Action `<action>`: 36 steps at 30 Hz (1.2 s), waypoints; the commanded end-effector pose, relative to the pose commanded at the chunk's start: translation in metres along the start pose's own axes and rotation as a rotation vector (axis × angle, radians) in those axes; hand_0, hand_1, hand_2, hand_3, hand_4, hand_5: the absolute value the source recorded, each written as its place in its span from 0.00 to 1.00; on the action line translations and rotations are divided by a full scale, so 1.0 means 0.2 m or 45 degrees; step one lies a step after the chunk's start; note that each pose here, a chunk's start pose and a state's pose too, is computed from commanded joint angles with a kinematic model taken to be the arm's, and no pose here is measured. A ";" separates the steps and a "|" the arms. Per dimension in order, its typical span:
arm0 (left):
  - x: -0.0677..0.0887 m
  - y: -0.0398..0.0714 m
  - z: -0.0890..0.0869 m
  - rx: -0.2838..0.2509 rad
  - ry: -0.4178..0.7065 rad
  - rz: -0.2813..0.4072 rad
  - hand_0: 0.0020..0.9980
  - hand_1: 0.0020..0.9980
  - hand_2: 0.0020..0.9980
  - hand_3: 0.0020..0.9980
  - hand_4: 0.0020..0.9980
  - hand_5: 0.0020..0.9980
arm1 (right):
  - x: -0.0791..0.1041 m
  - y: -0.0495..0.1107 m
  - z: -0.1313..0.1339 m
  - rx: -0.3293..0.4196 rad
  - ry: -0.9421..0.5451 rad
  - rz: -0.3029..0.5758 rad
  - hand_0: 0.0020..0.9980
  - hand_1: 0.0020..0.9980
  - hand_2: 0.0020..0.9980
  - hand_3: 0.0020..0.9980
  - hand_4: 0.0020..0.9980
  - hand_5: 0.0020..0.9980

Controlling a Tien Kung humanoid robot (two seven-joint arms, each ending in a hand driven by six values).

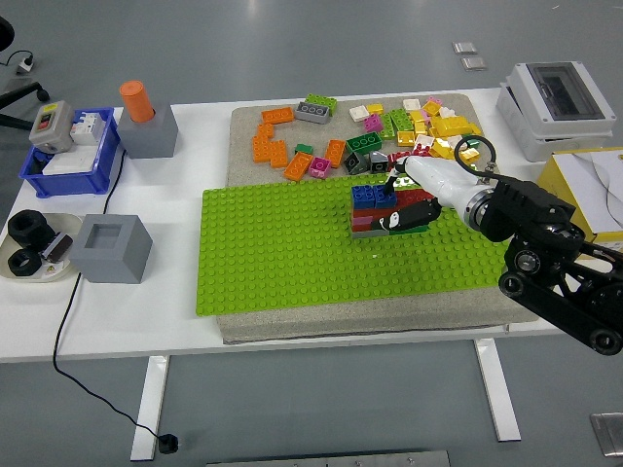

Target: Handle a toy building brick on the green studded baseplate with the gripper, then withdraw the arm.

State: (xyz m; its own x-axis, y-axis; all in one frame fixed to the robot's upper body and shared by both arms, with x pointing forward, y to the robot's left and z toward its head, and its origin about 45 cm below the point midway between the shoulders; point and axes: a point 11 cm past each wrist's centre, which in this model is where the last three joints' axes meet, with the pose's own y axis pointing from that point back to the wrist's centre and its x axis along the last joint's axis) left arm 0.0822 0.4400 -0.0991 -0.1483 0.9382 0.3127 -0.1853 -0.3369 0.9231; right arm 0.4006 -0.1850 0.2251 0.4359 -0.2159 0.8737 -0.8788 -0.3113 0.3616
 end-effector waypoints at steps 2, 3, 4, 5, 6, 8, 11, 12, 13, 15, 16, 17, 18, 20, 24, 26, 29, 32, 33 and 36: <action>0.00 0.00 0.00 0.000 -0.001 0.001 0.63 0.59 0.55 0.58 0.60 0.24 | 0.00 0.00 0.00 -0.001 -0.004 0.001 0.91 0.89 0.92 0.59 0.93 0.48; 0.00 0.00 0.00 0.000 -0.001 0.001 0.63 0.59 0.55 0.58 0.60 0.24 | 0.00 0.00 0.00 -0.001 -0.006 0.002 0.91 0.89 0.92 0.59 0.93 0.48; 0.00 0.00 0.00 -0.001 -0.002 0.001 0.63 0.59 0.55 0.58 0.60 0.24 | 0.01 -0.01 0.00 -0.001 -0.008 0.003 0.91 0.89 0.92 0.59 0.93 0.48; 0.00 0.00 0.00 -0.001 -0.002 0.001 0.63 0.59 0.55 0.58 0.60 0.24 | 0.01 -0.01 0.00 -0.001 -0.010 0.004 0.91 0.89 0.92 0.59 0.93 0.48; 0.00 0.00 0.00 -0.002 -0.003 0.001 0.63 0.59 0.55 0.58 0.60 0.24 | 0.01 -0.01 0.00 -0.002 -0.011 0.004 0.91 0.89 0.92 0.59 0.93 0.48; 0.00 0.00 0.00 -0.002 -0.004 0.001 0.63 0.59 0.55 0.58 0.60 0.24 | 0.01 -0.01 0.00 -0.003 -0.015 0.006 0.91 0.89 0.92 0.59 0.93 0.48; 0.00 0.00 0.01 -0.003 -0.004 0.001 0.63 0.59 0.55 0.58 0.60 0.24 | 0.01 -0.02 0.00 -0.005 -0.019 0.008 0.91 0.89 0.92 0.59 0.93 0.48; 0.00 0.00 0.01 -0.003 -0.004 0.001 0.63 0.59 0.55 0.58 0.60 0.24 | 0.01 -0.02 0.00 -0.006 -0.020 0.008 0.91 0.89 0.92 0.59 0.93 0.48; 0.00 0.00 0.01 -0.003 -0.004 0.001 0.63 0.59 0.55 0.58 0.60 0.24 | 0.01 -0.02 0.00 -0.007 -0.021 0.007 0.91 0.89 0.92 0.59 0.93 0.48; 0.00 0.00 0.01 -0.003 -0.004 0.001 0.63 0.59 0.55 0.58 0.60 0.24 | 0.01 -0.03 0.00 -0.009 -0.022 0.007 0.91 0.89 0.92 0.59 0.93 0.48; 0.00 0.00 0.01 -0.004 -0.004 0.001 0.63 0.59 0.55 0.58 0.60 0.24 | 0.01 -0.03 0.00 -0.010 -0.022 0.006 0.91 0.89 0.92 0.59 0.93 0.48; 0.00 0.00 0.01 -0.004 -0.004 0.001 0.63 0.59 0.55 0.58 0.60 0.24 | 0.01 -0.03 0.00 -0.011 -0.022 0.005 0.91 0.89 0.92 0.59 0.93 0.48; 0.00 0.00 0.01 -0.005 -0.004 0.001 0.63 0.59 0.55 0.58 0.60 0.24 | 0.01 -0.03 0.00 -0.011 -0.022 0.004 0.91 0.89 0.92 0.59 0.93 0.48; 0.00 0.00 0.01 -0.005 -0.004 0.001 0.63 0.59 0.55 0.58 0.60 0.24 | 0.00 -0.03 0.00 -0.012 -0.022 0.001 0.91 0.89 0.92 0.59 0.93 0.48; 0.00 0.00 0.01 -0.007 -0.003 0.002 0.63 0.59 0.55 0.58 0.60 0.24 | 0.00 -0.03 0.00 -0.012 -0.021 -0.004 0.91 0.89 0.92 0.59 0.93 0.48; 0.00 0.00 0.02 -0.008 -0.004 0.001 0.63 0.59 0.55 0.58 0.60 0.24 | -0.01 -0.03 0.01 -0.013 -0.021 -0.006 0.91 0.89 0.92 0.59 0.93 0.48; 0.00 0.00 0.02 -0.008 -0.003 0.001 0.63 0.59 0.55 0.58 0.60 0.24 | -0.01 -0.03 0.00 -0.013 -0.020 -0.008 0.91 0.89 0.92 0.58 0.93 0.48; 0.00 0.00 0.02 -0.009 -0.003 0.000 0.63 0.59 0.55 0.58 0.60 0.24 | -0.02 -0.03 0.00 -0.013 -0.020 -0.010 0.91 0.89 0.92 0.58 0.93 0.48; 0.00 0.00 0.02 -0.009 -0.003 0.000 0.63 0.59 0.55 0.58 0.60 0.24 | -0.02 -0.03 0.00 -0.013 -0.020 -0.010 0.91 0.89 0.92 0.58 0.93 0.48; 0.00 0.00 0.02 -0.010 -0.003 0.000 0.63 0.59 0.55 0.58 0.60 0.24 | -0.02 -0.04 0.00 -0.013 -0.020 -0.012 0.91 0.89 0.92 0.58 0.93 0.48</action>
State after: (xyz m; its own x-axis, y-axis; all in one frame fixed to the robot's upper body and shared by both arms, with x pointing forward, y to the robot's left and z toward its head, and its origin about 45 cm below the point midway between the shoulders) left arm 0.0858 0.4405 -0.0981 -0.1460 0.9383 0.3134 -0.1927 -0.3377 0.9213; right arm 0.4052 -0.1826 0.2185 0.4474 -0.2275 0.8649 -0.8765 -0.3037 0.3735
